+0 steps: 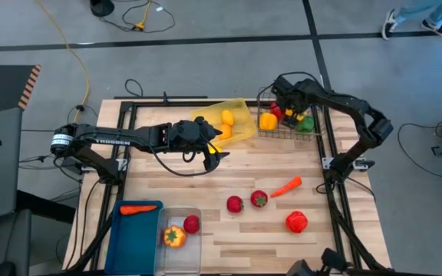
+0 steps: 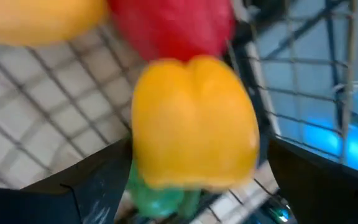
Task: Sort produce into baskets
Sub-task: Put the yellow bell pepper into the wire basket, then put the lemon into the yellow bin
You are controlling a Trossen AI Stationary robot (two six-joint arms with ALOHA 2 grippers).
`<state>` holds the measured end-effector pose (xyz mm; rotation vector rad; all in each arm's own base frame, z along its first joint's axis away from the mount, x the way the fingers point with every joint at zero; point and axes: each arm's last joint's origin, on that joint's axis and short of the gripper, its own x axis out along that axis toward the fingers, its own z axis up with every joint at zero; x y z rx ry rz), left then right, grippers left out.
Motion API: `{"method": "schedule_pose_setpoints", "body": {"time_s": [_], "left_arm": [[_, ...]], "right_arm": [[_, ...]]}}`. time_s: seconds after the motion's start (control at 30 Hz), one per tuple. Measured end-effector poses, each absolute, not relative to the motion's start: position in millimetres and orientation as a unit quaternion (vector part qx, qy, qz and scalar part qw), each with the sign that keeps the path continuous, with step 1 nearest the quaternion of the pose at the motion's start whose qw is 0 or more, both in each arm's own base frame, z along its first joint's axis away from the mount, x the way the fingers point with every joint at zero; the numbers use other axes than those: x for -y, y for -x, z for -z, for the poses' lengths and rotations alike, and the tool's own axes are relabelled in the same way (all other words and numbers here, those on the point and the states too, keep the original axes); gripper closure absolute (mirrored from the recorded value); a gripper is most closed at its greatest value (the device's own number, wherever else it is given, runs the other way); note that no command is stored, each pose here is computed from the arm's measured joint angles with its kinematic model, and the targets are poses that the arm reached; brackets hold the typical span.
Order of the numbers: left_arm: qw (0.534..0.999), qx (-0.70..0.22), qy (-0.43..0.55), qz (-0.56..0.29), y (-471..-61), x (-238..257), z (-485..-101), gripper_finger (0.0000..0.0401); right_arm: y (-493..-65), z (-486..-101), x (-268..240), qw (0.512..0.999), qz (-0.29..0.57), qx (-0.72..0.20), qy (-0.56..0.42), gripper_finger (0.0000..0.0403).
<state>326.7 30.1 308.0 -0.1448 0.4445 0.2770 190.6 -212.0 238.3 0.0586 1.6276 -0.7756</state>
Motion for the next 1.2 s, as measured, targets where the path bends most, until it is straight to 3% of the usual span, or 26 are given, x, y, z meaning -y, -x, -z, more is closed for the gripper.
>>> {"method": "schedule_pose_setpoints", "body": {"time_s": [0.53,1.2], "left_arm": [[0.963,-0.22,0.072,-0.137,-327,-30,-308,0.0007],[0.963,-0.22,0.072,-0.137,-327,-30,-308,0.0007]], "right_arm": [[-183,-248,202,0.608,0.328,-0.723,-0.018,0.0005],[-166,-325,125,0.742,0.36,-0.566,0.012,0.0005]]}}
